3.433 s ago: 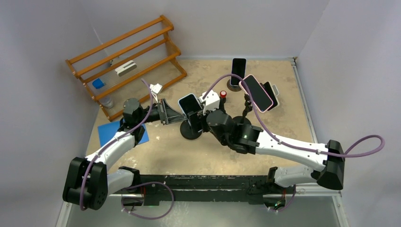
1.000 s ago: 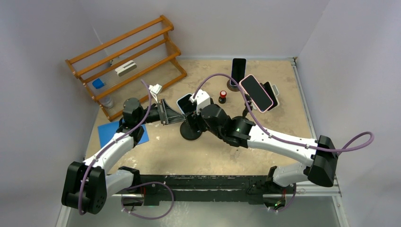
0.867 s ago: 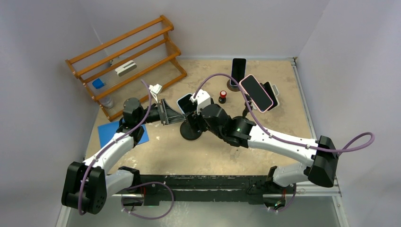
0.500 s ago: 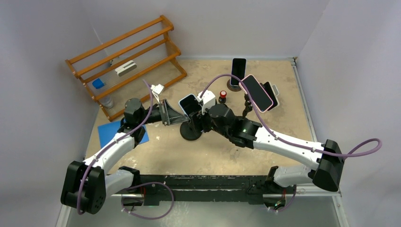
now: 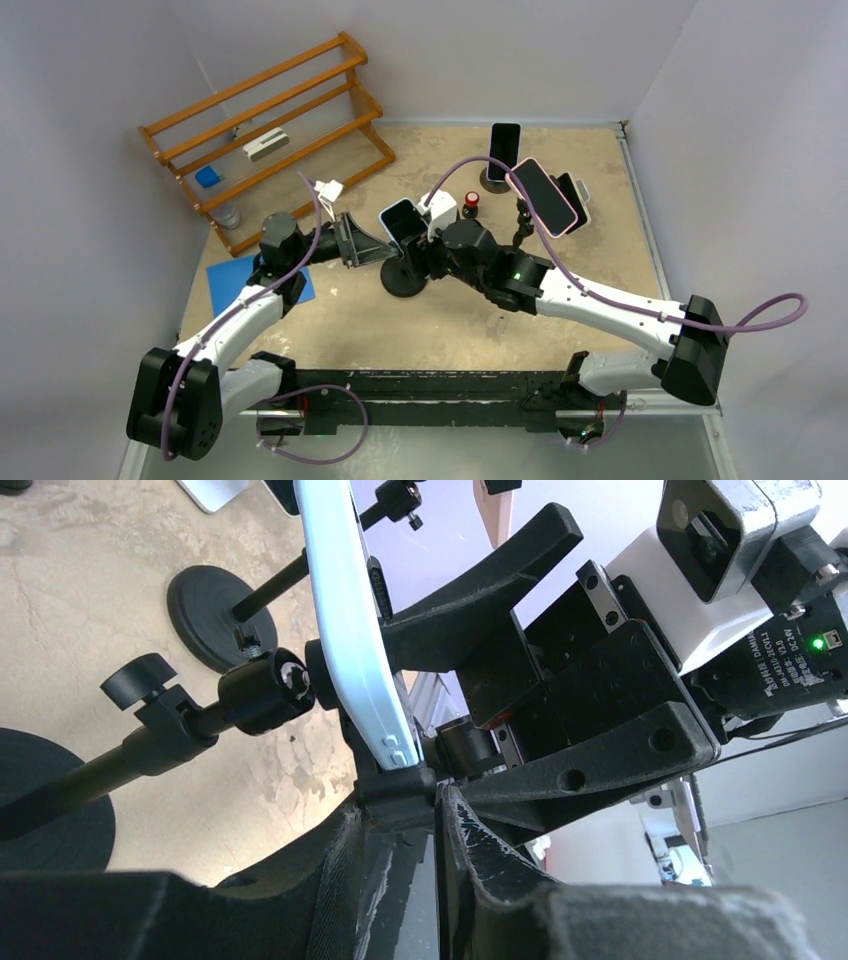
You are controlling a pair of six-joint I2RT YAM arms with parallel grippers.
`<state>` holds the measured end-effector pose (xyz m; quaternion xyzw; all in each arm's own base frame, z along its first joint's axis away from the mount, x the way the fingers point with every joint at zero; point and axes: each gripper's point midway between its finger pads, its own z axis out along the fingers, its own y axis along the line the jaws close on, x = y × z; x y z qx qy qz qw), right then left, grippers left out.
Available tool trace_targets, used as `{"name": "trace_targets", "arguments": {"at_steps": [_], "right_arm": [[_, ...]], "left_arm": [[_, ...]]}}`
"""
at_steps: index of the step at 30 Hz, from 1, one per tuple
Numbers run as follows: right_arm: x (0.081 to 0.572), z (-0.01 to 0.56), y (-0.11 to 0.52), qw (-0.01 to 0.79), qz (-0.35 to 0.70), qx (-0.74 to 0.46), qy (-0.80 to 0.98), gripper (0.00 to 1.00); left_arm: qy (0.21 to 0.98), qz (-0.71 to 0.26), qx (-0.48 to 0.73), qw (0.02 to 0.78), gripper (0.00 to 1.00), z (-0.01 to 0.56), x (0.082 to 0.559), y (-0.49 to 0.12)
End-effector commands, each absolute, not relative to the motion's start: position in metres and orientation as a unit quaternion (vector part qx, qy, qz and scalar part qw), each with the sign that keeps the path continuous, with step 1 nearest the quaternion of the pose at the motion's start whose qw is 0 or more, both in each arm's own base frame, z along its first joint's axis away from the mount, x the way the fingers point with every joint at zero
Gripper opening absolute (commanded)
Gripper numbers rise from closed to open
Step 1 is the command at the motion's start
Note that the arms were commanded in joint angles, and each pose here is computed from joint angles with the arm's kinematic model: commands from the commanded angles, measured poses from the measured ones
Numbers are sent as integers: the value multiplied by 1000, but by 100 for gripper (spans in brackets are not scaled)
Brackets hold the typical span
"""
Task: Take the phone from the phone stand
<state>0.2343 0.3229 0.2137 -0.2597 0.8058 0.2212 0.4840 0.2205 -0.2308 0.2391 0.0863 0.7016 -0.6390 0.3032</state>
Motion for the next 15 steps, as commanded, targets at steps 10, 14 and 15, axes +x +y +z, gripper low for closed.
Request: {"name": "trace_targets", "arguments": {"at_steps": [10,14,15], "right_arm": [[260,242,304,531,199,-217,794,0],[258,252,311,534,210,-224,788,0],[257,254,312,533,212,-226,787,0]], "left_arm": [[691,-641,101,319,6,243,224,-227],[688,-644,97,320,41,251,223,-227],[688,-641,93,326,51,254,225,-226]]}}
